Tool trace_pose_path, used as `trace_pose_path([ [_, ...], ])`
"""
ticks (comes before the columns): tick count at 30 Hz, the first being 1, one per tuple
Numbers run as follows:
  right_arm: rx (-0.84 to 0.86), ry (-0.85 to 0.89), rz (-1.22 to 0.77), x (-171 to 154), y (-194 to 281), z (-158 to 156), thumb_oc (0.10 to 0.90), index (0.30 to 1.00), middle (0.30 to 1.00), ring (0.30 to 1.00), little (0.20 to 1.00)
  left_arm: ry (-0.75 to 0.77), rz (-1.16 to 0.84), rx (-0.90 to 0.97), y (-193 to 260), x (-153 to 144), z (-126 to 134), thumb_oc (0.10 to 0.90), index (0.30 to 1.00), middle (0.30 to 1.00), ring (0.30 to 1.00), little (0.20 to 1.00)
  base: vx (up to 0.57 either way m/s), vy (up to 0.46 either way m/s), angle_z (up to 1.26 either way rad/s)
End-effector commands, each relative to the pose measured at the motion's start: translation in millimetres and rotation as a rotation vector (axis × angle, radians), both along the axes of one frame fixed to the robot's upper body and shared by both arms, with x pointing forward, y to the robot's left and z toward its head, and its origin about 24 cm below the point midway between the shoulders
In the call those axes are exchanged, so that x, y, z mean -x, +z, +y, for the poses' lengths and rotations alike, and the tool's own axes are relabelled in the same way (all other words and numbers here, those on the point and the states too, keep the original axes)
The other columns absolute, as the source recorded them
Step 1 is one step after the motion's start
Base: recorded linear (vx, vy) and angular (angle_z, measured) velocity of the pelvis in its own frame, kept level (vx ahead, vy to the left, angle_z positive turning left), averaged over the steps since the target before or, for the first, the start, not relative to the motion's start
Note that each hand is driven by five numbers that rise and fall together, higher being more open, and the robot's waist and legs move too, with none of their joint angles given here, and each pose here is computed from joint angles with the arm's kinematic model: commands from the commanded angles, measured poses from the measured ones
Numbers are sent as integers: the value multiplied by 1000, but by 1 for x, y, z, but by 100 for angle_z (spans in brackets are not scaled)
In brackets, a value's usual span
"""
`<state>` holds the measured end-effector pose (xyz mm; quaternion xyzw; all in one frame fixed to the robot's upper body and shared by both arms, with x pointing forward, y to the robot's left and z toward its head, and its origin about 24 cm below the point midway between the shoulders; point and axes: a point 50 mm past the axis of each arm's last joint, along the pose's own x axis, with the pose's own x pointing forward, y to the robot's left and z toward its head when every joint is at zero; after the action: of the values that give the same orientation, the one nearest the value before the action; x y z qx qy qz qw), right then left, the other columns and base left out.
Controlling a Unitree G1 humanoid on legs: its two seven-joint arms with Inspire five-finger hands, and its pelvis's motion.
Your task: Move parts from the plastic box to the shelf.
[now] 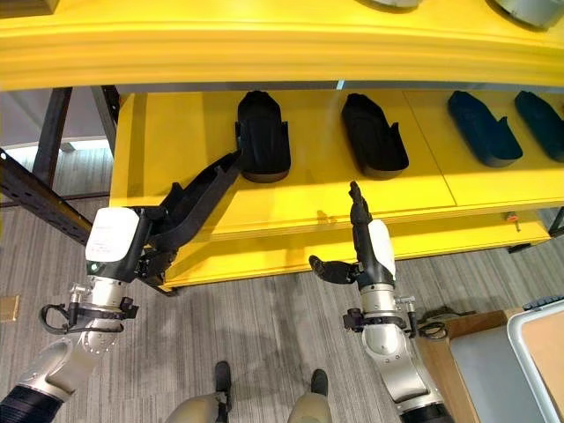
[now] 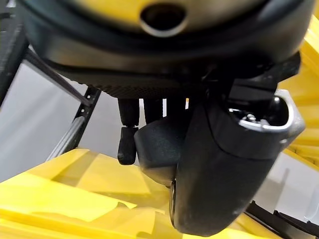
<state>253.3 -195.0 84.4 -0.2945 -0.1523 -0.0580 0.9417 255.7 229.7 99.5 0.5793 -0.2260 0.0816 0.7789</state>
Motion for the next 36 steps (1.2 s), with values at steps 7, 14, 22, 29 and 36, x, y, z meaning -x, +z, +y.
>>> trace_pose_path([
  [7, 35, 91, -217, -11, 43, 11, 900, 1000, 1000, 1000, 1000, -43, -261, 33, 45, 1, -11, 400, 300, 300, 300, 300, 95, -35, -36],
  [14, 24, 77, -207, -5, 42, 3, 900, 1000, 1000, 1000, 1000, -67, -219, 82, 39, 7, -14, 400, 300, 300, 300, 300, 100, -159, 34],
  [22, 27, 60, -186, 2, 38, -4, 900, 1000, 1000, 1000, 1000, -56, -200, 93, 37, 11, -11, 400, 300, 300, 300, 300, 47, -87, 26],
  [29, 35, 64, -182, 4, 37, -4, 900, 1000, 1000, 1000, 1000, 14, -258, 94, 43, 14, 0, 400, 300, 300, 300, 300, 23, -44, 8],
  [36, 41, 69, -172, 4, 35, -3, 900, 1000, 1000, 1000, 1000, 80, -458, 47, 74, 17, 7, 400, 300, 300, 300, 300, 18, -27, 1],
])
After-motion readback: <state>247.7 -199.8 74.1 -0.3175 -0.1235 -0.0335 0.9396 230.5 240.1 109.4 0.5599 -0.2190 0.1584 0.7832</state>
